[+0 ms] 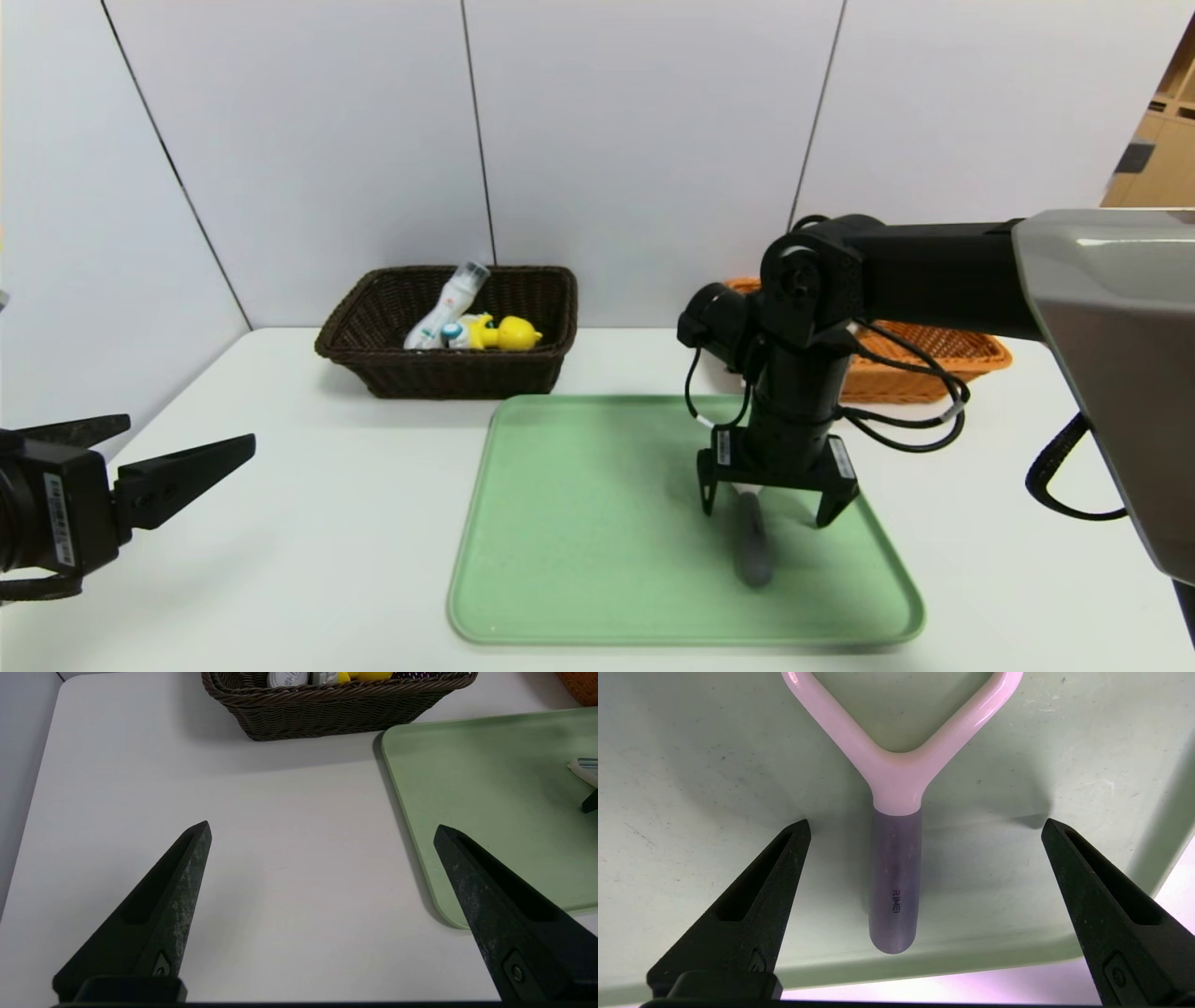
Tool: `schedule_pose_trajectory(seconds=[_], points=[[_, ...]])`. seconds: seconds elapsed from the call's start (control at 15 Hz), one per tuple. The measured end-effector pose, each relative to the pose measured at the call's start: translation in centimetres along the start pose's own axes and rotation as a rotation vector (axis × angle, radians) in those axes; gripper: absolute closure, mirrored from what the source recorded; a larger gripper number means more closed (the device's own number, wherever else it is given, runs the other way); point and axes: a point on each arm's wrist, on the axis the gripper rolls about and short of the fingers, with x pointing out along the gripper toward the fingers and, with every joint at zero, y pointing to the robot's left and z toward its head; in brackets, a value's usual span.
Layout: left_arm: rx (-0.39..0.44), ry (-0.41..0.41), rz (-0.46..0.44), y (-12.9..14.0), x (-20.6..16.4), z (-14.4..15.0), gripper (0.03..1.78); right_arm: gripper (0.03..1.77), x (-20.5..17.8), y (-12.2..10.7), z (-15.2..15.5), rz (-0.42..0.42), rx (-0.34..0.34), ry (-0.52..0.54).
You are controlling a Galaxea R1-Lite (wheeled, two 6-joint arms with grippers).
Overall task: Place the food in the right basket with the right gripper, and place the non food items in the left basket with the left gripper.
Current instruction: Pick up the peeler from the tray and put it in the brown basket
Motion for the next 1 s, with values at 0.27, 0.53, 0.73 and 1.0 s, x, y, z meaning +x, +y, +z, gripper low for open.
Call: schedule_pose_trajectory(seconds=[0.27, 0.53, 0.73, 1.0], points=[[-0.001, 0.008, 0.001, -0.01, 0.22, -0.06, 0.12, 0.09, -0.06, 0.12, 0.08, 0.030, 0.002, 0.002], [-0.002, 0.012, 0.001, -0.03, 0.38, -0.05, 0.12, 0.09, 0.00, 0.13, 0.12, 0.027, 0.001, 0.000], [-0.002, 0.013, 0.001, -0.04, 0.45, 0.01, 0.12, 0.09, 0.09, 0.13, 0.15, 0.021, 0.001, 0.000], [-0.005, -0.029, -0.003, -0.13, 0.83, 0.57, 0.12, 0.09, 0.08, 0.04, 0.16, 0.017, 0.003, 0.002]])
